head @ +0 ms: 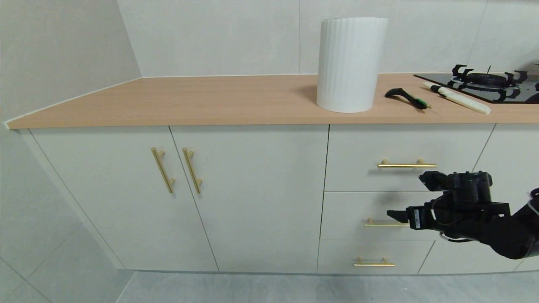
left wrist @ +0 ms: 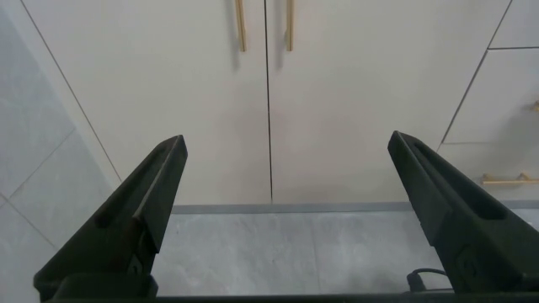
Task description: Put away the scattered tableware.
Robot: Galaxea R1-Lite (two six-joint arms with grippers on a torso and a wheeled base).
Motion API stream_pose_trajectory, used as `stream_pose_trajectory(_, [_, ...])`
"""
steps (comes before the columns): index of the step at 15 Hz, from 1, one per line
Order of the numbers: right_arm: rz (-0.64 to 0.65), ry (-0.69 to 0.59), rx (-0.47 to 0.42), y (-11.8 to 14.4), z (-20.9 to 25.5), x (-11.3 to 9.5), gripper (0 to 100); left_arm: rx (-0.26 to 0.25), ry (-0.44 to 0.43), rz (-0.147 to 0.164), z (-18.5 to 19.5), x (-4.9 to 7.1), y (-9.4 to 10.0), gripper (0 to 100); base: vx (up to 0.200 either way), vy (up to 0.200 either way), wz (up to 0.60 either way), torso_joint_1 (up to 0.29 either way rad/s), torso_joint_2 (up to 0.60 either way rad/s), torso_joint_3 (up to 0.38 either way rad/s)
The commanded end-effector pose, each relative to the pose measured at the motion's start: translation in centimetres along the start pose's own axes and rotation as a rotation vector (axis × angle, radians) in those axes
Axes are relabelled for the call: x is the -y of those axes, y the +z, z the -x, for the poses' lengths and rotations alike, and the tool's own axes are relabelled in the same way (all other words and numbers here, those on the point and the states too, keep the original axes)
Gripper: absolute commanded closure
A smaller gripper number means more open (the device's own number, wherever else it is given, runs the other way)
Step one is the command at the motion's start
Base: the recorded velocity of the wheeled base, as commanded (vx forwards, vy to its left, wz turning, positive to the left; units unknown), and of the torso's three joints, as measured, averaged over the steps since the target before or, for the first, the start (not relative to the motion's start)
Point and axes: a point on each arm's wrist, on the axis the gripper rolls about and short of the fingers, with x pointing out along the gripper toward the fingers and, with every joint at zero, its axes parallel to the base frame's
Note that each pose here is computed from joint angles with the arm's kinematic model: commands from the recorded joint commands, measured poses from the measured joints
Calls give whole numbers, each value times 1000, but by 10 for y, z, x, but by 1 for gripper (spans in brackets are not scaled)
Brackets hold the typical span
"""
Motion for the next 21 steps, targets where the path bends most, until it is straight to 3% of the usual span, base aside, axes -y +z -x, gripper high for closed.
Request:
stream_pose_trajectory(1, [4,-11,-80,-26,-31,0,0,0,1,0,0,0,0,0,0,0,0,0,0,0])
stream_pose_trajectory(10, [7,-149,26,-47,-68,9,0,0,1,0,0,0,0,0,0,0,0,0,0,0])
stream_pose_trajectory(13, [-18,-213,40,-47,-83,12,0,0,1,0,0,0,0,0,0,0,0,0,0,0])
stream_pose_trajectory(21, [-29,-234,42,-52,-100,16,0,0,1,0,0,0,0,0,0,0,0,0,0,0])
